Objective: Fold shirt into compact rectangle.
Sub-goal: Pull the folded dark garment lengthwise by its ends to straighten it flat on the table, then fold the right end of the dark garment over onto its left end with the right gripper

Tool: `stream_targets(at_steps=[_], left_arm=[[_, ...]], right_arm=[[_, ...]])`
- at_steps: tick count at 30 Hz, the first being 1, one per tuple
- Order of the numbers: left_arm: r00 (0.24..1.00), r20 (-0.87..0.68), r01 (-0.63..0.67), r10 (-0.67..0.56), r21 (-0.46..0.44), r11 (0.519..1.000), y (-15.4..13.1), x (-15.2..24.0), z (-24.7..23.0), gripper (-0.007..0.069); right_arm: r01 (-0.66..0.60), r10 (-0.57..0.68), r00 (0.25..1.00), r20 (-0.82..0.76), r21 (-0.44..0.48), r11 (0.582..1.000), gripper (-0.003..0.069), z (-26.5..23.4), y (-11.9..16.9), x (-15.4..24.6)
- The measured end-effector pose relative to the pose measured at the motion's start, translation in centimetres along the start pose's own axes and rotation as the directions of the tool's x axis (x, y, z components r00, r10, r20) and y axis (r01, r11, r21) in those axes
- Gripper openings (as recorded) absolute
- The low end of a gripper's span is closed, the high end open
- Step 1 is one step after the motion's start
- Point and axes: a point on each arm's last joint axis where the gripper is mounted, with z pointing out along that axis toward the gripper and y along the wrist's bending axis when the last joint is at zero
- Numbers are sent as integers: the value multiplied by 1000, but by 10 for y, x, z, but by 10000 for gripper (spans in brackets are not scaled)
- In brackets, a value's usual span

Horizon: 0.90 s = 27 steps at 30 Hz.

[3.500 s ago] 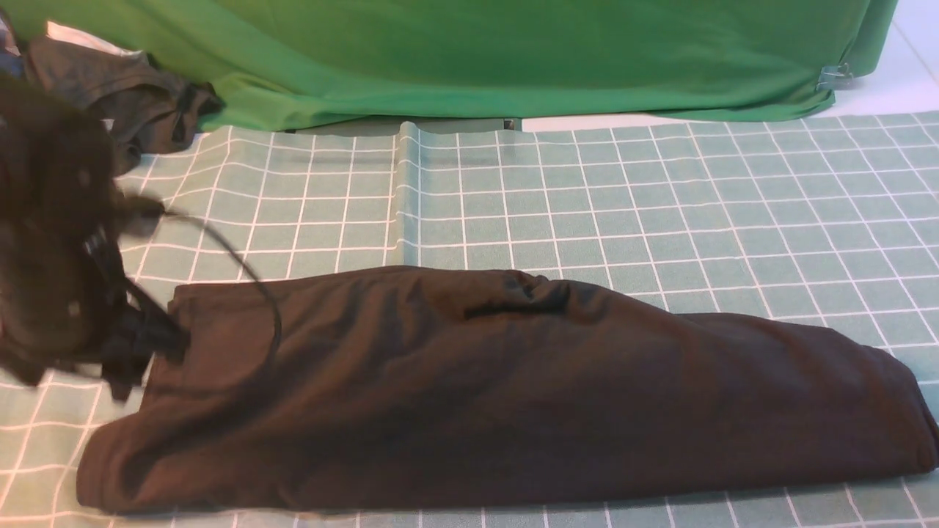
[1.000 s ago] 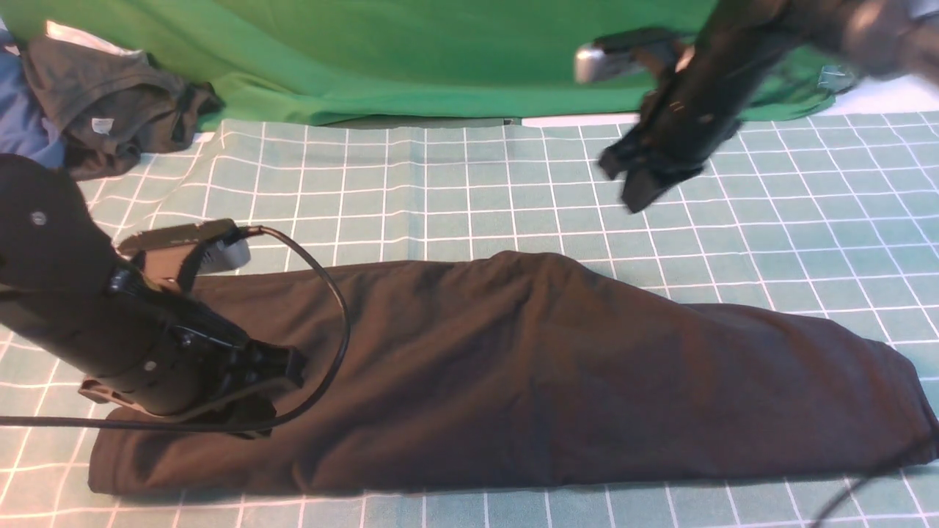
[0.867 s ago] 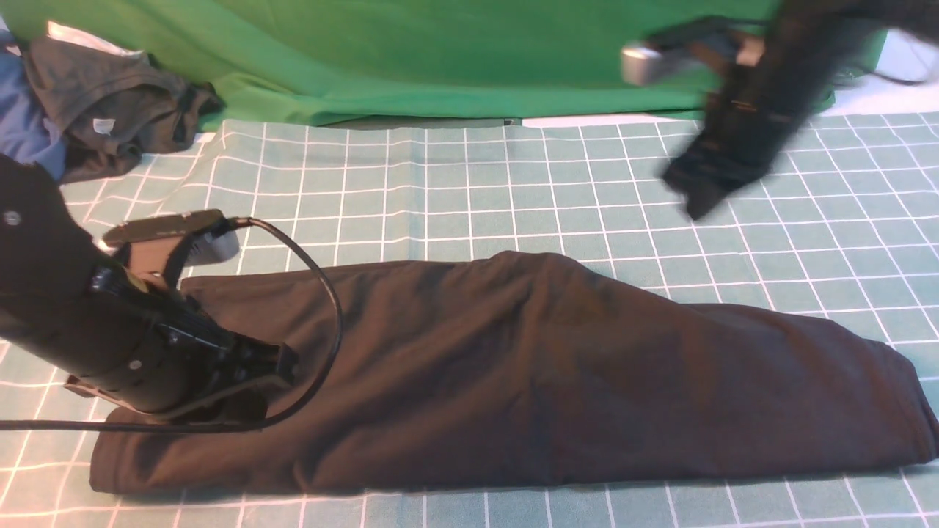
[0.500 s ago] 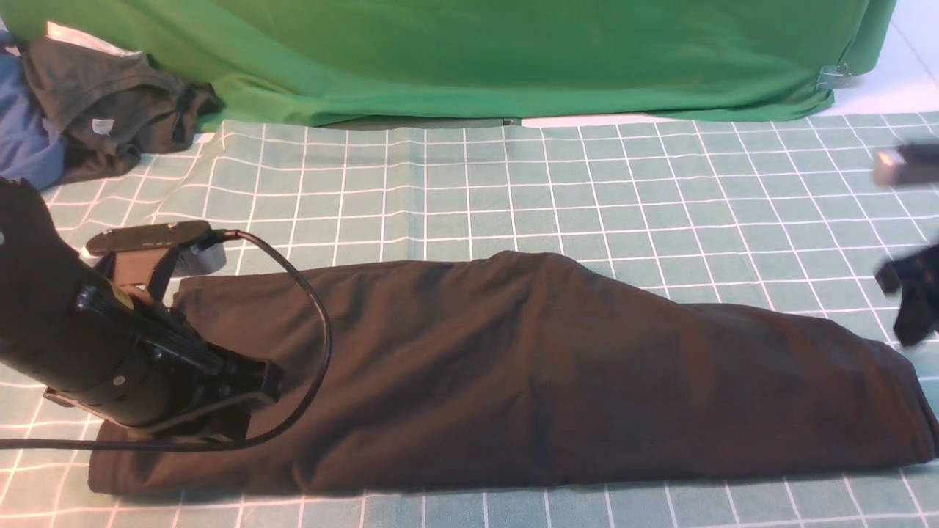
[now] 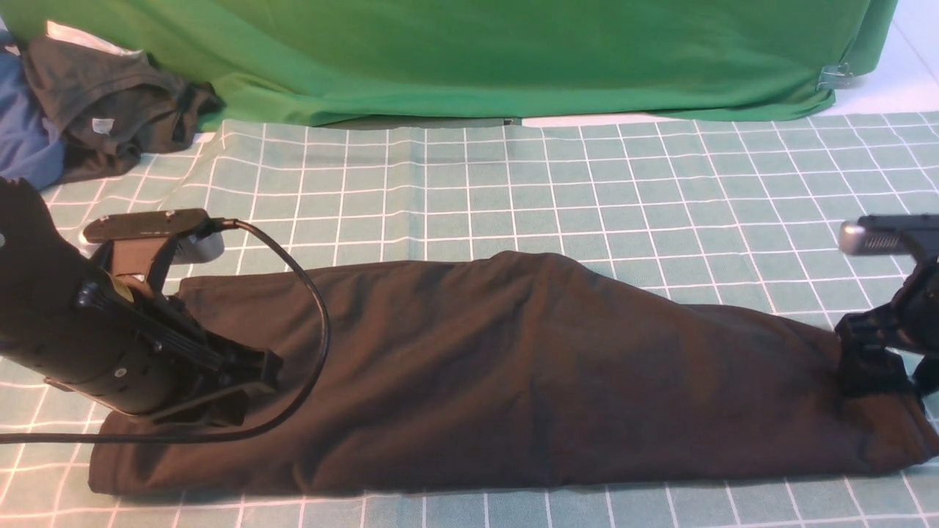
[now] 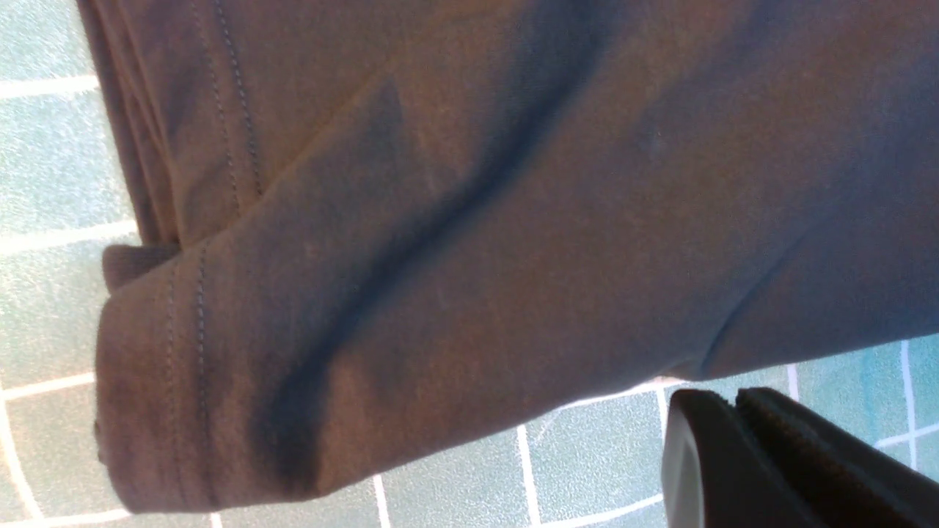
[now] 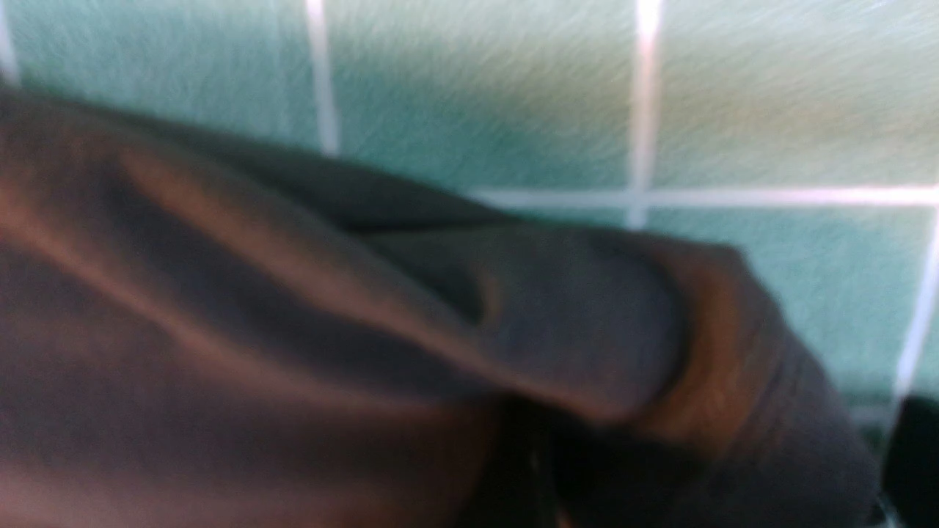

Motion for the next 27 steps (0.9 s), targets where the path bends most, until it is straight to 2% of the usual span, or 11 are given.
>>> stream_targets(at_steps=[2,4,5,6,8,16,22,27], left_arm=[[1000,1,0,0,0,1000,0,0,0,7],[1000,2,-2,2,-2,1000,0,0,0,7],[1000,4,-7,7,-8,1000,1,0,0,7],[1000,4,-10,10,-12,1000,1,0,0,7],[1000,3,-23,23,-28,999,3,0,0,7],[999,-2,-39,39,-56,998,5,0,0,7],[999,35,-25,27,-57,998,5,-3,0,7],[997,83,1,-2,17,1000,-1,-11,6,7]], right_arm=[[11,-11,1000,-1,-2,1000,541,0,1,0],[31,-31,1000,0,-9,999,418,0,2,0],[40,-40,999,0,-18,999,297,0,3,0],[43,-43,999,2,-24,999,212,-1,4,0],[61,-61,998,10,-18,998,94,-6,4,1],[34,-41,996,84,82,996,73,-53,-13,15],[5,-11,998,60,101,995,73,-62,-25,22],[6,-11,999,47,101,995,73,-62,-26,24]])
